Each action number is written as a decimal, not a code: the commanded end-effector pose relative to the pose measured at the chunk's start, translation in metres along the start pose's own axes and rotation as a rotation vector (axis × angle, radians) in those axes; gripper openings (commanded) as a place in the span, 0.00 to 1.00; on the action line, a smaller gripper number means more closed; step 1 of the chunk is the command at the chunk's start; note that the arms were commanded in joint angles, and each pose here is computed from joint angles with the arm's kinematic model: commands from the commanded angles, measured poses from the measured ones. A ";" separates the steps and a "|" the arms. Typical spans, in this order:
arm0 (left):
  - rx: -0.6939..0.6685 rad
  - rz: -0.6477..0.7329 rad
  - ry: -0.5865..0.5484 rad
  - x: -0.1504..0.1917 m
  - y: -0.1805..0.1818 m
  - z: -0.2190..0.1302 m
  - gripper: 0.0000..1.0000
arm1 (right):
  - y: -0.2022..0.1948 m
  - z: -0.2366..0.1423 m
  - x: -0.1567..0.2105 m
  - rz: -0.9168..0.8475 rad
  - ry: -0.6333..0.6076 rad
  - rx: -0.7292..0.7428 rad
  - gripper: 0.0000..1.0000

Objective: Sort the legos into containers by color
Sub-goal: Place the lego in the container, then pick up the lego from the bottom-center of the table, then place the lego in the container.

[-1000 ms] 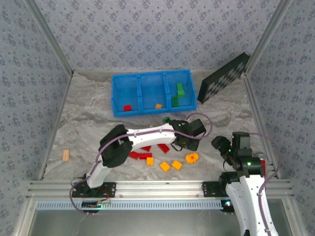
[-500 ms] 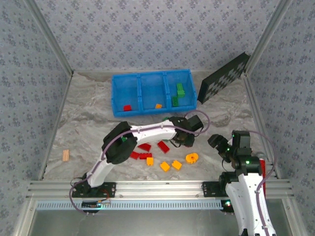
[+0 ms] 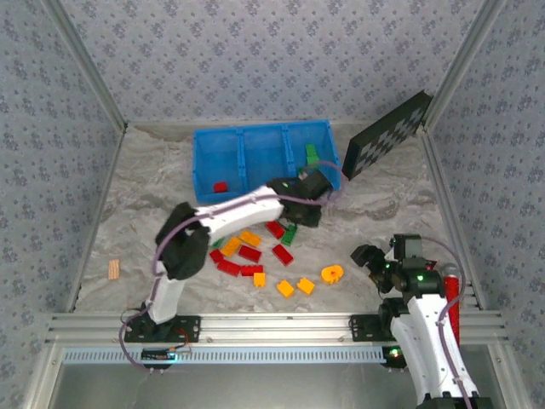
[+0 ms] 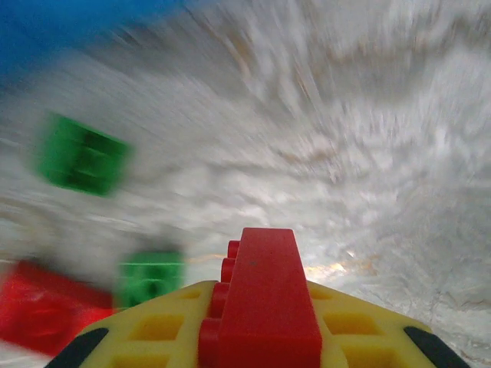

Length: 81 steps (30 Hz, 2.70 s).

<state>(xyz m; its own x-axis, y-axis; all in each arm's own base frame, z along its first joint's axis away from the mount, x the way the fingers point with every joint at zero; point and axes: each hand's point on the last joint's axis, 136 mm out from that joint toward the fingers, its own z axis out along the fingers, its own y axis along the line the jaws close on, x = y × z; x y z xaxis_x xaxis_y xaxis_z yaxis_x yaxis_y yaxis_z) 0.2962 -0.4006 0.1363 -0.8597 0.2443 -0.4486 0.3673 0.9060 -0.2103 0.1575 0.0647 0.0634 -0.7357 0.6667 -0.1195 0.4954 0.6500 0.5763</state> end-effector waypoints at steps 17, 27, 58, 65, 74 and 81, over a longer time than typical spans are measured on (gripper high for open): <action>-0.313 -0.229 -0.342 -0.095 0.257 -0.141 0.20 | 0.022 0.010 0.029 0.210 0.105 0.201 0.76; -0.348 -0.278 -0.284 -0.121 0.302 -0.080 0.19 | 0.032 0.025 0.040 0.331 0.113 0.232 0.77; -0.331 -0.250 -0.115 -0.138 0.310 0.007 0.46 | 0.039 0.062 0.055 0.312 0.254 0.351 0.70; -0.324 -0.226 -0.214 -0.156 0.300 -0.049 0.50 | 0.044 0.070 0.054 0.270 0.267 0.341 0.47; -0.350 -0.231 -0.315 -0.140 0.298 -0.146 0.51 | 0.094 0.056 0.013 0.011 0.225 0.278 0.33; -0.382 -0.275 -0.398 -0.097 0.314 -0.222 0.54 | 0.212 0.045 -0.069 -0.411 0.071 0.207 0.32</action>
<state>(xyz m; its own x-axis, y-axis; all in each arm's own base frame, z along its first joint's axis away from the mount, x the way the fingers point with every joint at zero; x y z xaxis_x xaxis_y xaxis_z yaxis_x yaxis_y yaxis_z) 0.4403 -0.0843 0.3082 -0.6605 -0.1063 -0.7433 -0.0426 0.9936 -0.1043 0.3012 0.1715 0.1281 -0.8504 0.5218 -0.0677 0.4570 0.7963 0.3964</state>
